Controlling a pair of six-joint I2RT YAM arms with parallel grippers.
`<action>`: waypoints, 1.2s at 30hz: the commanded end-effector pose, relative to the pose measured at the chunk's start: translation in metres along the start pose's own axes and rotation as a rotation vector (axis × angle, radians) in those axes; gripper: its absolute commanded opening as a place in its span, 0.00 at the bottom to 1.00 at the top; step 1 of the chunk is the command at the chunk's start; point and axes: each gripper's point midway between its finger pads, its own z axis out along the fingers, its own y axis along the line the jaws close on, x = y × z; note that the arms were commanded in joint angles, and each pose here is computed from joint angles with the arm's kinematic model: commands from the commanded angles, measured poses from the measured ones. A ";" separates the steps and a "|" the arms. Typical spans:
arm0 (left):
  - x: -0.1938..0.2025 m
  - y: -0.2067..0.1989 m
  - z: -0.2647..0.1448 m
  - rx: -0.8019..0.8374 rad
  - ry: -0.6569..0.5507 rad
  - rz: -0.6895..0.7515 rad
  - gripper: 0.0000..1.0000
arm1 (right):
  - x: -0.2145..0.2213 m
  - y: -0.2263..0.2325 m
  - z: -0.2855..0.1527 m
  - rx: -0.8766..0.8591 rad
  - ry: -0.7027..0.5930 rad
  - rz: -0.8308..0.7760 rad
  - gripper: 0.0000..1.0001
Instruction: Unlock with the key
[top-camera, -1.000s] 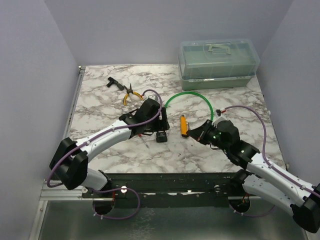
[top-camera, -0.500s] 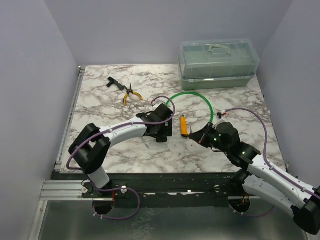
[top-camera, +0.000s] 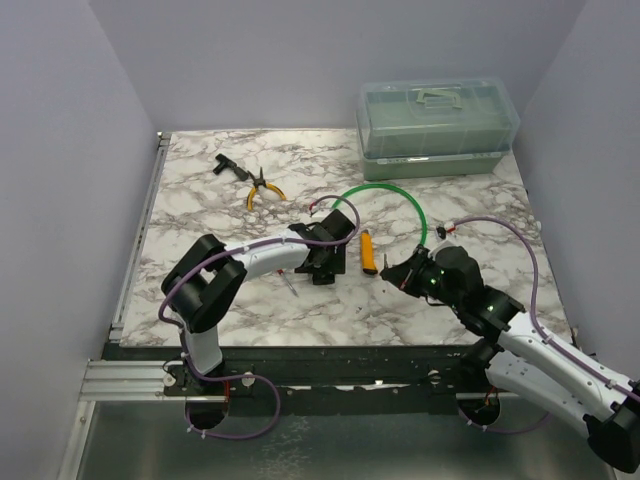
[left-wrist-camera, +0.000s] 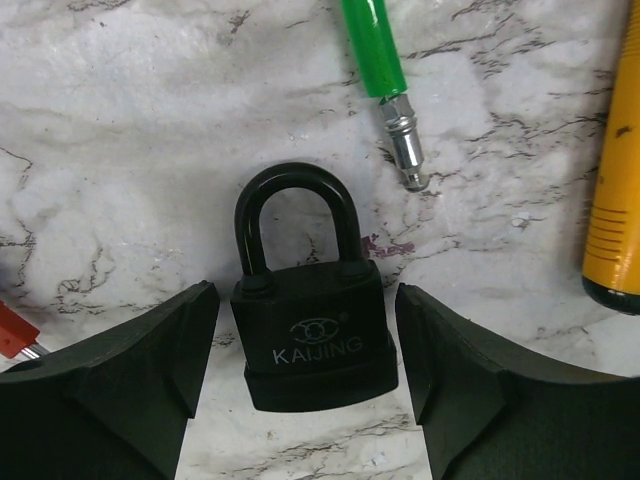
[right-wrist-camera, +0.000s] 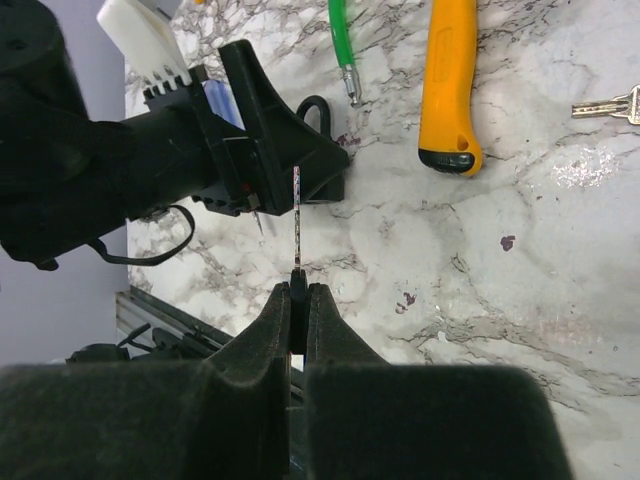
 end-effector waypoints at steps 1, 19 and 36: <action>0.001 0.005 0.004 -0.060 -0.004 -0.010 0.78 | -0.003 -0.012 -0.002 0.042 -0.023 -0.018 0.00; 0.002 0.004 0.012 -0.081 0.012 -0.032 0.67 | 0.002 -0.019 0.002 0.062 -0.007 -0.025 0.00; 0.006 0.001 0.013 -0.075 0.024 -0.043 0.28 | 0.004 -0.020 0.004 0.068 0.002 -0.023 0.00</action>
